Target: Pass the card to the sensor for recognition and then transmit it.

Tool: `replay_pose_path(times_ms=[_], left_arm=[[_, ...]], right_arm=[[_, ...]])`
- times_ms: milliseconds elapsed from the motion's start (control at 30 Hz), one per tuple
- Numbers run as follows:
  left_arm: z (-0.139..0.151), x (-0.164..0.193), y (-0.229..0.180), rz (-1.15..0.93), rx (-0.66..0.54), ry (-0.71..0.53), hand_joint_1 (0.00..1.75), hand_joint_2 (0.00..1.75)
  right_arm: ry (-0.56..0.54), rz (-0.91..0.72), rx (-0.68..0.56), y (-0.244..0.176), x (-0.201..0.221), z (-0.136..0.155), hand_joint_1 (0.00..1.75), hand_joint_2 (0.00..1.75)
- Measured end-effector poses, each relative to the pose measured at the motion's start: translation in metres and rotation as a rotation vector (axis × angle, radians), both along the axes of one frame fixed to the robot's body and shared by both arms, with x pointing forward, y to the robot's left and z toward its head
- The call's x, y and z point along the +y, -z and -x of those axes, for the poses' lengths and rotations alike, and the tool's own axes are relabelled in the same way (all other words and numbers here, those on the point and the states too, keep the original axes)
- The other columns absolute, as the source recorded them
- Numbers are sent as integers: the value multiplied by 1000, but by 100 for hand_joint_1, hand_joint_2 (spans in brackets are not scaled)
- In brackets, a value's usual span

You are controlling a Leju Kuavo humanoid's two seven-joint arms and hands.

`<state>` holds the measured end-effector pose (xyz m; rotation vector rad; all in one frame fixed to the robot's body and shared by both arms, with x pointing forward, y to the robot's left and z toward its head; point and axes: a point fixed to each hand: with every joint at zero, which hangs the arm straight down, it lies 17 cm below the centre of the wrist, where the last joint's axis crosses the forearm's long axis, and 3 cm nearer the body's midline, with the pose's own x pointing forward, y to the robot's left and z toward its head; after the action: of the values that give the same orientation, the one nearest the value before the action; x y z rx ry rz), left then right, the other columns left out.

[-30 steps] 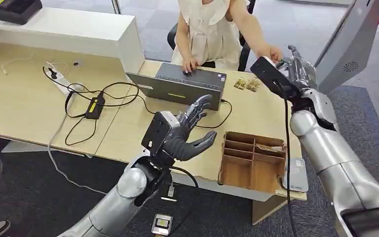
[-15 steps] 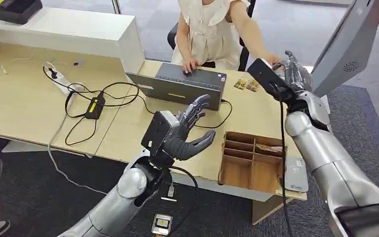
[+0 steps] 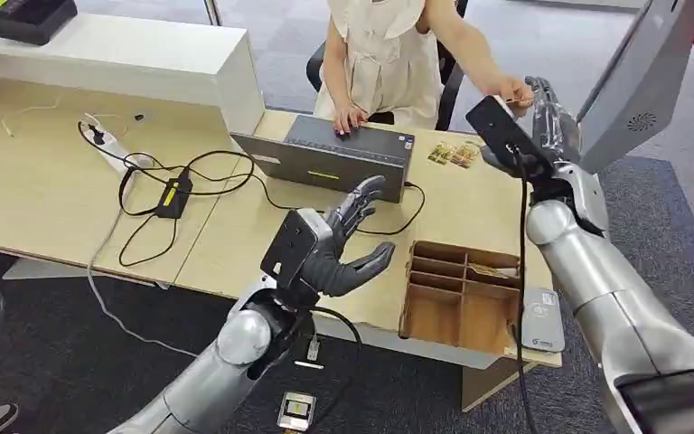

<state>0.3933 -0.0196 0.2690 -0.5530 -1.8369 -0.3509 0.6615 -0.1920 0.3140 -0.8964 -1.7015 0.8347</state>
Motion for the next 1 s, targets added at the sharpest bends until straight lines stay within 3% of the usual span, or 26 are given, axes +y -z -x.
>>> replay_pose_path(times_ms=[200,333,467,700,1000], left_arm=[[-5,10,5,11,18,-54,0,175],[-9,17,7,15,32,-84,0,175],[-9,27,5,27,38,-112,0,175],[-8,43,-3,53,17,-145,0,175],[-8,48,-6,69,8,-138,0,175]], right_arm=[[-70,-229,-46,-20,10,8,0,175],[-99,-397,48,8,17,22,0,175],[-121,-430,90,37,18,46,0,175],[-141,-142,29,70,17,96,0,175],[-121,76,11,93,5,138,0,175]])
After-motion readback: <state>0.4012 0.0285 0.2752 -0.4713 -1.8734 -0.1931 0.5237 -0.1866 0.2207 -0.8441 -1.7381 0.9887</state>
